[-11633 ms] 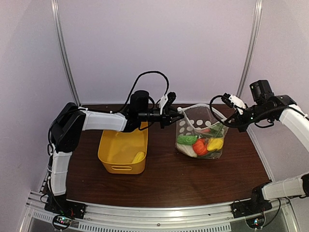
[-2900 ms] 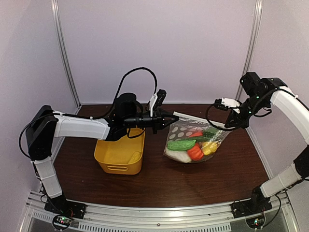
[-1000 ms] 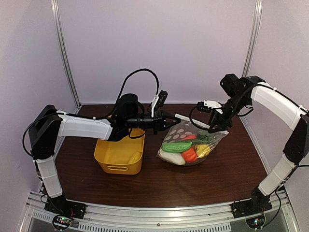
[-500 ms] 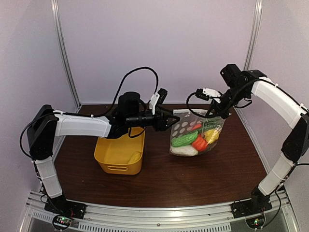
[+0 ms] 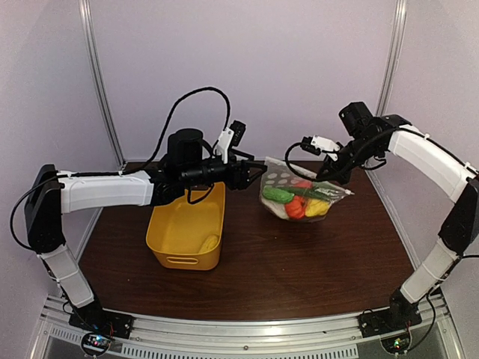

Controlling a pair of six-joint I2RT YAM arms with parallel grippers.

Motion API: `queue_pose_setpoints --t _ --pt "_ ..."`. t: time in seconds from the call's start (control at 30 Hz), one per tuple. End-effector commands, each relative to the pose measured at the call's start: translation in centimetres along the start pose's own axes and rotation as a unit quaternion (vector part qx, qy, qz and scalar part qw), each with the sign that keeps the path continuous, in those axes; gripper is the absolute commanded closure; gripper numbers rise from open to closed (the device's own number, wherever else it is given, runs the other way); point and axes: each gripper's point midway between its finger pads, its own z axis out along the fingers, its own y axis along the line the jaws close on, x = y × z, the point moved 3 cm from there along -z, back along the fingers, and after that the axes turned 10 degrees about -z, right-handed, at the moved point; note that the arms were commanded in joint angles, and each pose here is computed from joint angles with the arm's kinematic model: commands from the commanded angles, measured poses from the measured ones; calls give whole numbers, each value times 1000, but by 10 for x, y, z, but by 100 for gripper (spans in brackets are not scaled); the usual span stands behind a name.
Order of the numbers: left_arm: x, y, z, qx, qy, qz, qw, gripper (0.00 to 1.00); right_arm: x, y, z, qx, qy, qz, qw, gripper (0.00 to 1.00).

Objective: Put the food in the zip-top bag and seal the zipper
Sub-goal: Set the zipper food storage bag at the center of the board.

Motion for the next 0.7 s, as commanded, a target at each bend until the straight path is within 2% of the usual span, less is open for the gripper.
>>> queue_pose_setpoints --t 0.0,0.13,0.2,0.37,0.5,0.67 --pt "5 6 -6 -22 12 9 1000 33 26 66 27 -110 41 -19 993 95" --pt "-4 4 -10 -28 11 23 999 33 44 112 42 -192 66 -15 979 86" --pt "-7 2 -13 -28 12 32 999 33 47 122 38 -206 63 -15 976 83" --pt "-3 5 -14 -33 23 37 999 33 42 121 28 -187 46 -15 981 82" --pt "-2 5 -15 -34 27 33 999 33 41 133 31 -218 42 -6 975 81" --pt "-6 18 -25 -81 30 39 996 31 52 163 41 -259 62 -16 964 81"
